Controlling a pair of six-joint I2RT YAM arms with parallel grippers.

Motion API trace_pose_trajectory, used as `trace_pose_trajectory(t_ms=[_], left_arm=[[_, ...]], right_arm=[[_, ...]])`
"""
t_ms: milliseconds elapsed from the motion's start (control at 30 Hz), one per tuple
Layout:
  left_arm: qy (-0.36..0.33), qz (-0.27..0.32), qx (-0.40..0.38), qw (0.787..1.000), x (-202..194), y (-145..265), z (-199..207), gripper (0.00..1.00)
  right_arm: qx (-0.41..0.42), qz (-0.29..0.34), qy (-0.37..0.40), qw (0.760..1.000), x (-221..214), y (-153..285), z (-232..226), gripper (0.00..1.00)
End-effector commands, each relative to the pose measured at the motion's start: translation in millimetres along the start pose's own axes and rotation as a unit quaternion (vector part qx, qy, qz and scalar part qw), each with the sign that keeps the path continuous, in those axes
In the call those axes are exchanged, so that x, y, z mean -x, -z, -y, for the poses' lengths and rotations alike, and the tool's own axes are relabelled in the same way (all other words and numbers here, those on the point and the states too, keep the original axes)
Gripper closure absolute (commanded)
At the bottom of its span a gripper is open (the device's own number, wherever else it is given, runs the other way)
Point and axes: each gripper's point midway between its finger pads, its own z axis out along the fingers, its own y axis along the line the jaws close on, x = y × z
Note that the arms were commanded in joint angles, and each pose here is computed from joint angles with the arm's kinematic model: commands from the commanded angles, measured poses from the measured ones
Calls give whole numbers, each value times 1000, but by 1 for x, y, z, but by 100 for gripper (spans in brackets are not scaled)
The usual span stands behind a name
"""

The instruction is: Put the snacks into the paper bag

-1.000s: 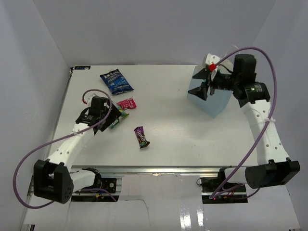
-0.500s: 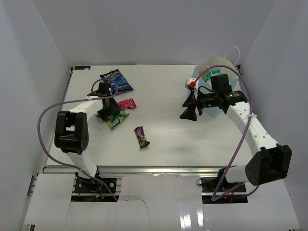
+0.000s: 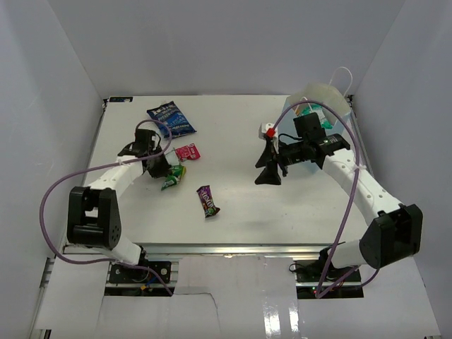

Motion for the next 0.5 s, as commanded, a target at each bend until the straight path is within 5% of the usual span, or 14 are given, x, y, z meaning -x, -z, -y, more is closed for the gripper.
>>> trace_pose_trajectory(t_ms=[0,67,233,333,467], left_arm=[[-78,26,-199,976,-5,54,59,94],[-109,32,-272,955,-20,67,74,95],[-143,13,-415,898,-62,106,103,95],[-150,-10,-447,882,-84,113,119,96],[-167,-14,-479,861,-98,125,142,95]], right_arm=[[30,3,-28,999,11,-18,-10,29],[8,10,-50,999,21,-32,4,28],[-78,57,-250,963,49,-67,37,18],[-87,59,-293,950,61,-94,40,5],[-87,54,-318,943,63,-120,44,4]])
